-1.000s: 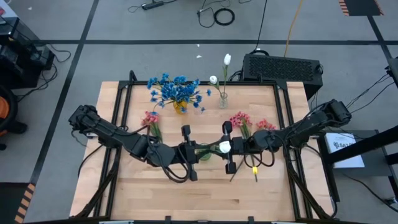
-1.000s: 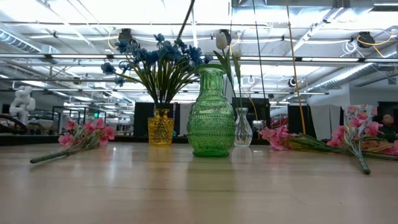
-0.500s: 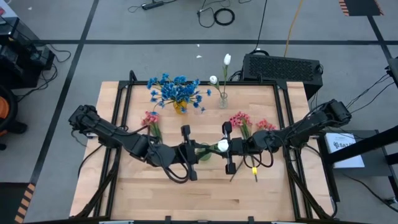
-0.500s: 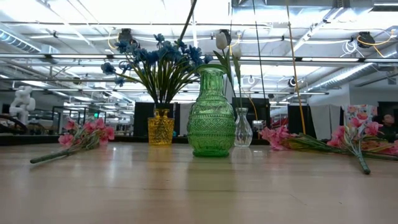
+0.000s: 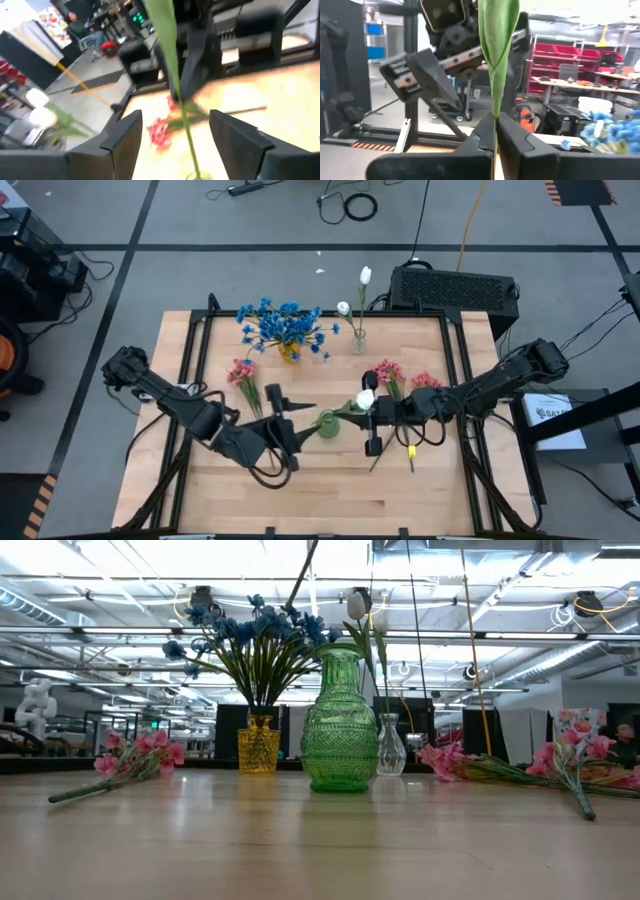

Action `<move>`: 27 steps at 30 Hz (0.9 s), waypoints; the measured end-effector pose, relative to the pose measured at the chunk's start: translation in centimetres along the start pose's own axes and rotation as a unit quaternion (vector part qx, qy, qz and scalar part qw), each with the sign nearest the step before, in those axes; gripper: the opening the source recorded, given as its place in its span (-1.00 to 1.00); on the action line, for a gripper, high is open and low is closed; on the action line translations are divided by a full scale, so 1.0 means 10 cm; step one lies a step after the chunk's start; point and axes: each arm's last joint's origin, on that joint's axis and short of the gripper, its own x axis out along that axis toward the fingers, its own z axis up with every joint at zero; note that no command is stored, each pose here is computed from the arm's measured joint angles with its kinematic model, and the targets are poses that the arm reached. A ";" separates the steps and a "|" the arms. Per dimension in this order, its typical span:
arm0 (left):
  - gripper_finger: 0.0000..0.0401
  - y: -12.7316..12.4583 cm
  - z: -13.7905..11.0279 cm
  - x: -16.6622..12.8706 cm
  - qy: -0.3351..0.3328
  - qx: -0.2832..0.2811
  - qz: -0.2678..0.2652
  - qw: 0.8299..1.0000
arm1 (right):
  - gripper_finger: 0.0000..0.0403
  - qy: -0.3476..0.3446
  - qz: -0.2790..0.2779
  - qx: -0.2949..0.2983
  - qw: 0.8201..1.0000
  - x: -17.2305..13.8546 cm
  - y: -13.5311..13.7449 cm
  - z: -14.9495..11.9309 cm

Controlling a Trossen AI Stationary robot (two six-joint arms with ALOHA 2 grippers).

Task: Sort flowers into vase by color
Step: Put the white tulip into the transparent vase

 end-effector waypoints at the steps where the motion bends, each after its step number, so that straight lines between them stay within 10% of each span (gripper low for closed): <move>1: 0.19 0.02 -0.02 -0.03 0.010 0.001 0.001 1.000 | -1.00 0.000 -0.006 0.000 1.000 -0.02 -0.01 0.02; 15: 0.19 0.27 -0.44 -0.01 0.142 0.000 0.047 0.989 | -1.00 0.062 -0.224 -0.057 0.971 -0.33 -0.60 0.32; 27: 0.19 0.35 -0.71 0.29 0.193 -0.021 -0.066 0.979 | -1.00 0.142 -0.269 -0.046 0.952 -0.50 -1.39 0.22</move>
